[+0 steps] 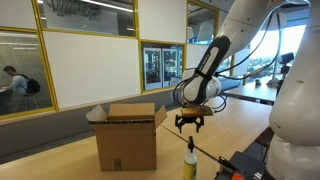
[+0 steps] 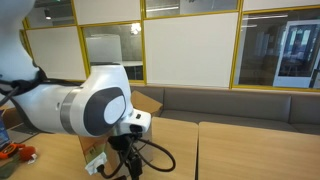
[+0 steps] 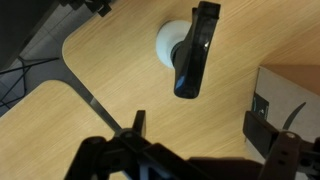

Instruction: Pick up the plastics and put them in the box

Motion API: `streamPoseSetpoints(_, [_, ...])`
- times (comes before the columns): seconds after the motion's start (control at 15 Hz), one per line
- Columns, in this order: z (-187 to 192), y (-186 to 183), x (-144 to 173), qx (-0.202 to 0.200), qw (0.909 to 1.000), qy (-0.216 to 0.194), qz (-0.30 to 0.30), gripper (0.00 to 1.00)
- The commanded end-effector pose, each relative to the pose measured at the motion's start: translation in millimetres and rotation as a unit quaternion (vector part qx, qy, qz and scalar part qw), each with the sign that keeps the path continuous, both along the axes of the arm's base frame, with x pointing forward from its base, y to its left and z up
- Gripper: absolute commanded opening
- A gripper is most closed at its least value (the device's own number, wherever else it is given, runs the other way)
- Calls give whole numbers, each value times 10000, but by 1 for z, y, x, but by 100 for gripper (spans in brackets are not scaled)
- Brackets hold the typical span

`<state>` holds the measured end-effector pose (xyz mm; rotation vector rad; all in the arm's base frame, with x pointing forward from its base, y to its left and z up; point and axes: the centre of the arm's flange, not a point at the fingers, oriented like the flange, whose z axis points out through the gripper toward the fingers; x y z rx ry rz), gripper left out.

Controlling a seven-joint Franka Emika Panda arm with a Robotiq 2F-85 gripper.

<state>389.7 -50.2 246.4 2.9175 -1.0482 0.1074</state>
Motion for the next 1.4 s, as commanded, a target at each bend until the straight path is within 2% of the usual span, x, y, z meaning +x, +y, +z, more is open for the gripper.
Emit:
streamPoseSetpoints(0.0, [-28,5,-11,143,9998,-40,-133,100])
streamPoseSetpoints(0.4, [-43,19,-16,413,9989,-59,-215,100])
streamPoseSetpoints(0.8, [-39,30,-23,447,9987,-52,-233,100])
streamPoseSetpoints(1.07, [-36,29,-31,408,9989,59,-242,100])
streamPoseSetpoints(1.33, [-39,26,-40,397,9983,363,-234,100])
